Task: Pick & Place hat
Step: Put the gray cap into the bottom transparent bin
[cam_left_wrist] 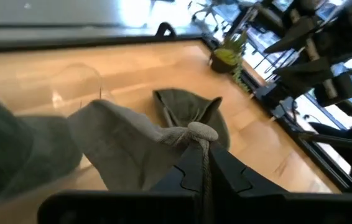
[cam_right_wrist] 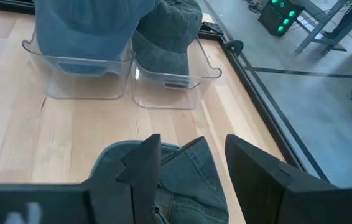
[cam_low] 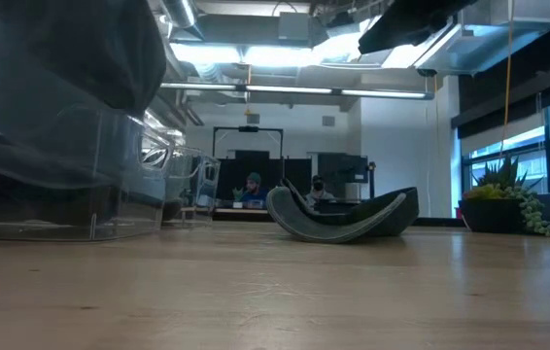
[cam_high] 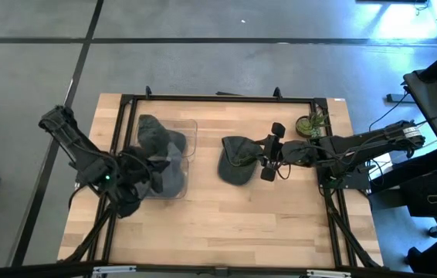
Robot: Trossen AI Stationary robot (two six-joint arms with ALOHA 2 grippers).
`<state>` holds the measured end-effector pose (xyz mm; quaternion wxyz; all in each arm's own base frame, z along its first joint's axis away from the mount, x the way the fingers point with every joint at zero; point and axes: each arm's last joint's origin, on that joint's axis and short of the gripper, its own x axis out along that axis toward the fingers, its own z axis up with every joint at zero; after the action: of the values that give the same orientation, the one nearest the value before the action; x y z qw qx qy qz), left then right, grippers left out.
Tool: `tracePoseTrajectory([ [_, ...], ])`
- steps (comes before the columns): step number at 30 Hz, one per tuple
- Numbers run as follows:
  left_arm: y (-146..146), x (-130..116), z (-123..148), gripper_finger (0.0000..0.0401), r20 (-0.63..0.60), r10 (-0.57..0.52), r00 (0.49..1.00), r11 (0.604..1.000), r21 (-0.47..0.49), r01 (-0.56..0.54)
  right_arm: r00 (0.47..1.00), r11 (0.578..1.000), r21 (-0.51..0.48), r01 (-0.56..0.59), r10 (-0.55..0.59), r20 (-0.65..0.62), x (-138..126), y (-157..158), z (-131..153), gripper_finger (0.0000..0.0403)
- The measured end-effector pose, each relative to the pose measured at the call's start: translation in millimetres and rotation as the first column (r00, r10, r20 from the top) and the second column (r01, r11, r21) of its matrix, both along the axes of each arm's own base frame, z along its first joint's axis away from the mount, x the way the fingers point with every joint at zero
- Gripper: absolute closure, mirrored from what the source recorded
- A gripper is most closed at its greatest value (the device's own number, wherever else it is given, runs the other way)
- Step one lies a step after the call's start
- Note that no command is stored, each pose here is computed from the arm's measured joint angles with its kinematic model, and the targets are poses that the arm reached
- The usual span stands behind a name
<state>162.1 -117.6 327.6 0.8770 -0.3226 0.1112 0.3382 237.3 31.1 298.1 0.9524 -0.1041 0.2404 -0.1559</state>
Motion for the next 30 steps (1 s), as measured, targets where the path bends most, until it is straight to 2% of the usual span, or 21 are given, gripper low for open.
tracePoseTrajectory([
  [6, -4, 10, -11, 0.0398, -0.032, 0.047, 0.998, 0.991, -0.125, -0.050, 1.000, 0.999, -0.036, -0.019, 0.018, -0.017, 0, 0, 0, 0.0223],
  [9, -2, 9, -14, 0.0397, -0.127, 0.019, 0.992, 0.979, -0.197, -0.044, 0.999, 0.999, -0.048, -0.025, 0.024, -0.022, 0, 0, 0, 0.0223],
  [13, 0, 6, -17, 0.0389, -0.194, 0.004, 0.981, 0.979, -0.201, -0.044, 0.999, 0.997, -0.067, -0.036, 0.034, -0.030, 0, 0, 0, 0.0223],
  [17, 0, 5, -16, 0.0372, -0.243, -0.048, 0.969, 0.984, -0.179, 0.004, 0.999, 0.997, -0.067, -0.036, 0.034, -0.031, 0, 0, 0, 0.0223],
  [21, 4, 2, -18, 0.0348, -0.268, -0.004, 0.963, 0.976, -0.210, -0.054, 0.999, 0.997, -0.066, -0.036, 0.034, -0.031, 0, 0, 0, 0.0223],
  [26, 13, -15, -21, 0.0304, -0.446, 0.062, 0.893, 0.960, -0.220, -0.176, 0.999, 0.997, -0.063, -0.035, 0.033, -0.030, 0, 0, 0, 0.0223],
  [28, 17, -20, -17, 0.0287, -0.491, 0.069, 0.868, 0.967, -0.181, -0.179, 0.999, 0.998, -0.058, -0.032, 0.031, -0.027, 0, 0, 0, 0.0223],
  [30, 18, -21, -12, 0.0273, -0.516, 0.029, 0.856, 0.979, -0.159, -0.129, 0.999, 0.998, -0.052, -0.027, 0.026, -0.024, 0, 0, 0, 0.0223],
])
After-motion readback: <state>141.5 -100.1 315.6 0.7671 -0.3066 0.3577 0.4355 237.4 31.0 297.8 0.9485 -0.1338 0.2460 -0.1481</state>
